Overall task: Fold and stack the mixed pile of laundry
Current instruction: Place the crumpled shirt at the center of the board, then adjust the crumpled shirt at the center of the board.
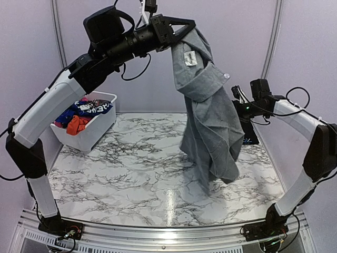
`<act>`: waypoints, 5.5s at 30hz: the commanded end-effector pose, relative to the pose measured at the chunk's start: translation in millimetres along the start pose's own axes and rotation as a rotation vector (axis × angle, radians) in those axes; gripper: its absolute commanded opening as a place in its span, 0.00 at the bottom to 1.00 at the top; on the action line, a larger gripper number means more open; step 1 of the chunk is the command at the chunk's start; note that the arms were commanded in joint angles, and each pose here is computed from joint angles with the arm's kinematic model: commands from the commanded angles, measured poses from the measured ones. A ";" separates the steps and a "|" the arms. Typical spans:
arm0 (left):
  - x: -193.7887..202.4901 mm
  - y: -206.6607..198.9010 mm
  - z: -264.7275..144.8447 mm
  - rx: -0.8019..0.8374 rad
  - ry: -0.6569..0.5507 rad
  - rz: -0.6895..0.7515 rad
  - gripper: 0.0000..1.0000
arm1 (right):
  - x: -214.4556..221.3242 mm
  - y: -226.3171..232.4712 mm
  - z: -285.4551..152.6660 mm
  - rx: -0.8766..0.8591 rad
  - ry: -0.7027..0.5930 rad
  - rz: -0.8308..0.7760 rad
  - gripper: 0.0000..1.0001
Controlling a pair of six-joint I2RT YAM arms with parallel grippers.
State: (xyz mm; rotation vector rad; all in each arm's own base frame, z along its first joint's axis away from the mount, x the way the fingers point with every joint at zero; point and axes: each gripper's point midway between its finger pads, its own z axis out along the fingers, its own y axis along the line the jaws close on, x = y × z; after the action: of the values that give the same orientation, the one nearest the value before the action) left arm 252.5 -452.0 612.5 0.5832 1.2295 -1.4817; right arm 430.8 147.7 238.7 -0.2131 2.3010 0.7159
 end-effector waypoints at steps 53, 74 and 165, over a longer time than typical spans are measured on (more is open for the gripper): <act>49.2 98.7 -61.1 -0.636 0.192 0.228 0.00 | 1.9 -1.9 -37.8 -0.067 -0.031 0.013 0.94; 186.6 200.7 -238.5 -1.020 0.594 0.023 0.99 | 93.3 54.6 -7.5 -0.118 0.210 -0.089 0.90; 53.1 214.3 -61.5 -0.406 0.308 0.223 0.00 | 12.6 186.2 7.4 -0.069 -0.117 -0.497 0.98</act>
State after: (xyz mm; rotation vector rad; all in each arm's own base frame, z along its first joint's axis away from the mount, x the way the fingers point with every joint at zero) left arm 477.3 -373.9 413.1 0.4791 1.7588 -0.7544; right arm 325.9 299.3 224.8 -0.7396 2.2891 0.5928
